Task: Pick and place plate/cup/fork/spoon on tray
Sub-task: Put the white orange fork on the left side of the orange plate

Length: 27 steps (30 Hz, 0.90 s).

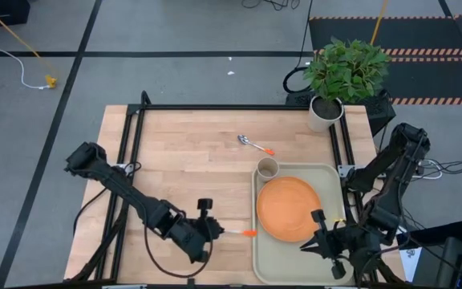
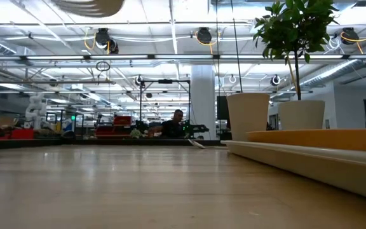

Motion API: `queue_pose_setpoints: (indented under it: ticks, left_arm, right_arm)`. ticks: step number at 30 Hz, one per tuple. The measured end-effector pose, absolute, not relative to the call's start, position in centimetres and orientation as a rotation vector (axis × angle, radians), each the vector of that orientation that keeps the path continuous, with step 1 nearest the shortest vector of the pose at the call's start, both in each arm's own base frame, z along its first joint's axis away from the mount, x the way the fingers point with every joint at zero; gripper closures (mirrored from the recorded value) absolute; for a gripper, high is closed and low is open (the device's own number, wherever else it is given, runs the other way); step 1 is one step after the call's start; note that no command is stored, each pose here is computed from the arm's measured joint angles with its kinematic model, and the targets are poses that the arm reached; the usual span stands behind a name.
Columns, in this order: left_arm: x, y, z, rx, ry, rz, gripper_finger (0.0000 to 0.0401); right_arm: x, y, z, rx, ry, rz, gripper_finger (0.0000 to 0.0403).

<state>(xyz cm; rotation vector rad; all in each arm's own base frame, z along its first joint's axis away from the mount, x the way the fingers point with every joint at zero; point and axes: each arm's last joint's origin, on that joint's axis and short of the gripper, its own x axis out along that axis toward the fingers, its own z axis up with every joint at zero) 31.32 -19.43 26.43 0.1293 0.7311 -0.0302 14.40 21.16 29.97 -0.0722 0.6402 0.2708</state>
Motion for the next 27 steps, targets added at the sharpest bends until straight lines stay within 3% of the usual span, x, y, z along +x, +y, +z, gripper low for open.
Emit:
queue_pose_setpoints:
  ticks: [15, 27]
  left_arm:
    - [39.5, -20.0, 27.2, 0.135, 0.602, 0.000, 0.0395]
    - [47.0, -22.0, 22.1, 0.103, 0.589, -0.088, 0.0393]
  right_arm:
    - [11.9, 19.2, 31.7, -0.061, 0.562, 0.181, 0.0392]
    - [11.4, 17.9, 32.8, -0.070, 0.496, 0.136, 0.0392]
